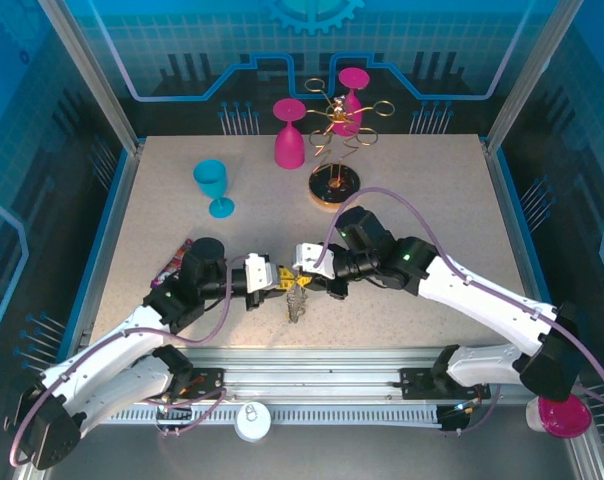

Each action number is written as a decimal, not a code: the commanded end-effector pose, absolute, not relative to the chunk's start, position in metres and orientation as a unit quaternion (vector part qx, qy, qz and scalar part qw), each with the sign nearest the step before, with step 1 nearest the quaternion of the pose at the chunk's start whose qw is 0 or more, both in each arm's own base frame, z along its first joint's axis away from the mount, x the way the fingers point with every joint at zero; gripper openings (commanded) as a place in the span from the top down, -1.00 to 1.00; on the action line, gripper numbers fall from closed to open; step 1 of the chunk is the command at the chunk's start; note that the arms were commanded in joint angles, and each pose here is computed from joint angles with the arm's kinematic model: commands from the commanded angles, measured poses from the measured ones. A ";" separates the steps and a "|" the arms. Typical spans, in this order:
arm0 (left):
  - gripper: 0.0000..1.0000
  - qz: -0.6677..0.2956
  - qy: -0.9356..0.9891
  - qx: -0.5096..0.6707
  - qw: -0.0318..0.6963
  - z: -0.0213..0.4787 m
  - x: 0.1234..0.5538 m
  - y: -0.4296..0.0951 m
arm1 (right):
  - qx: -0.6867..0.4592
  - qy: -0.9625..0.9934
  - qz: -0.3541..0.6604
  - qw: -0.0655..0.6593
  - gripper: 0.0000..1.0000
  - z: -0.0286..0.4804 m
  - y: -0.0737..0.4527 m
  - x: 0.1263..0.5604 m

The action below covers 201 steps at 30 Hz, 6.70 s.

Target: Put the keys on the keyring

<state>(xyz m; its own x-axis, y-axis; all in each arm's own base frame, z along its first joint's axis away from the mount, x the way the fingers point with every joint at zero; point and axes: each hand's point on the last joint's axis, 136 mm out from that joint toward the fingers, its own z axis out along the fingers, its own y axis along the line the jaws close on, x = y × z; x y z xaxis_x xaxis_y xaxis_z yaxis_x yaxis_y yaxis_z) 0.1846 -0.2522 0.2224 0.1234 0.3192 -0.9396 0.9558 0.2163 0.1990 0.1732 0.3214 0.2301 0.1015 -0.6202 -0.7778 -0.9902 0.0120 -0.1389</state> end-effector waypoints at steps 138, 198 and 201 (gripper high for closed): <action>0.64 -0.281 0.550 0.549 0.564 0.237 0.190 -0.252 | -0.686 0.602 0.182 0.367 1.00 0.231 0.317 0.184; 1.00 -0.365 0.480 0.506 0.616 0.262 0.173 -0.259 | -0.572 0.600 0.352 0.434 1.00 0.262 0.323 0.175; 0.72 -0.344 0.495 0.500 0.622 0.259 0.181 -0.257 | -0.581 0.607 0.330 0.430 1.00 0.260 0.318 0.177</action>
